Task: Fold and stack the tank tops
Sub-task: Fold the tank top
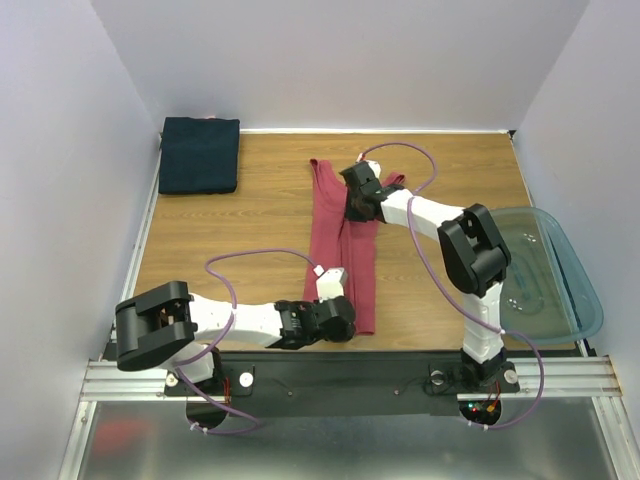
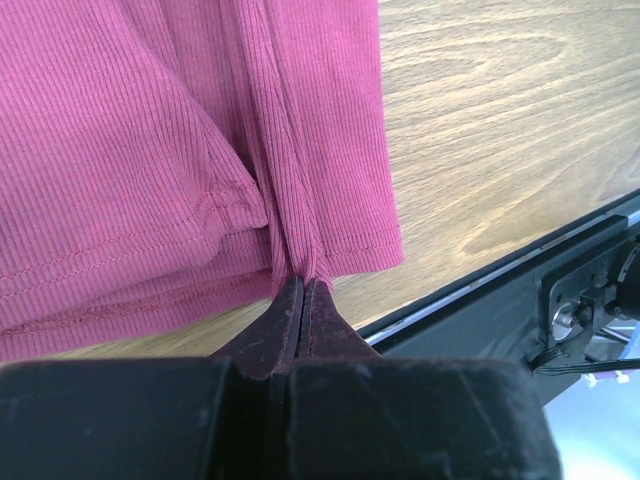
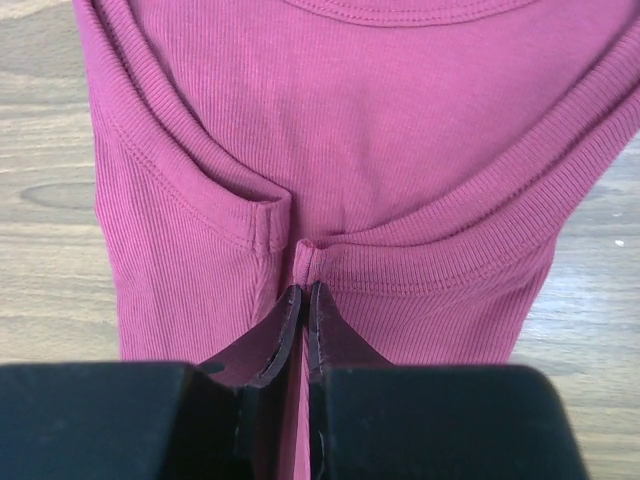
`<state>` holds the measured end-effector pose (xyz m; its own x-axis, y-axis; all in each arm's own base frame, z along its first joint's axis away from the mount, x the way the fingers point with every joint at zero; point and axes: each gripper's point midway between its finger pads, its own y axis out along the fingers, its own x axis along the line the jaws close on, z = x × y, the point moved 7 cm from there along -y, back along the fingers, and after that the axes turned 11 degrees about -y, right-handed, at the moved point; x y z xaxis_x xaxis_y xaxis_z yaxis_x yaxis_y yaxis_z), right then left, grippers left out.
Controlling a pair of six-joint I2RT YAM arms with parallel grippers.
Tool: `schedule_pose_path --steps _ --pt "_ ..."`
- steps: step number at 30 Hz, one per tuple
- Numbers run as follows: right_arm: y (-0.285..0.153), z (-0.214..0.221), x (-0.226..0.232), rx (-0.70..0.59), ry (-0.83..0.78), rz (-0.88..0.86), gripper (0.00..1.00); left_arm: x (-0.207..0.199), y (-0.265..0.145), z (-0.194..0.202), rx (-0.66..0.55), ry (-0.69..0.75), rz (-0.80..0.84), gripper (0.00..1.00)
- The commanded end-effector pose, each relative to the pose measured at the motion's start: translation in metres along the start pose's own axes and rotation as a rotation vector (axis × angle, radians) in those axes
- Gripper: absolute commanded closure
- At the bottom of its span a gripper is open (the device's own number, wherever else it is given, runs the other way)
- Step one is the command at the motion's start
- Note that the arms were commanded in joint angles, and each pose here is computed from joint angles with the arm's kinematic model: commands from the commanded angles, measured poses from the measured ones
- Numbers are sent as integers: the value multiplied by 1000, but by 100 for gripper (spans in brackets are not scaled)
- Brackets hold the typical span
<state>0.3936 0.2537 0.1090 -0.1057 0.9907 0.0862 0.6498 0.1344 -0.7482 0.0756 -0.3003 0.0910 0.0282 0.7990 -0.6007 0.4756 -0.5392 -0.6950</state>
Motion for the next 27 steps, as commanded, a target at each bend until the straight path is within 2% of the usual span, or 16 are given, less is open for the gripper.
schedule_pose_path --steps 1,5,8,9,10,12,17,20,23,27 --pt "5 -12 11 -54 1 22 100 -3 -7 0 6 -36 39 100" --pt "11 -8 10 -45 -13 41 99 -2 -9 0 11 -38 42 100" --pt "10 -6 5 -48 -27 74 90 -3 -12 -1 12 -37 48 100" --pt "9 -6 4 -53 -29 82 80 -4 -14 -1 13 -35 50 100" --pt "6 -8 3 -60 -32 84 75 -5 -16 -3 8 -37 58 100" --pt "3 -10 4 -66 -38 82 69 -6 -19 -5 5 -35 58 93" --pt "-7 -23 8 -92 -44 44 62 -12 -31 -14 -25 -39 65 89" --pt "-16 -34 13 -115 -47 7 53 -11 -39 -18 -33 -38 54 87" --pt "-22 -39 16 -126 -51 -17 48 -12 -44 -21 -41 -40 58 85" --pt "-25 -42 18 -129 -53 -37 46 -7 -47 -21 -44 -47 47 85"
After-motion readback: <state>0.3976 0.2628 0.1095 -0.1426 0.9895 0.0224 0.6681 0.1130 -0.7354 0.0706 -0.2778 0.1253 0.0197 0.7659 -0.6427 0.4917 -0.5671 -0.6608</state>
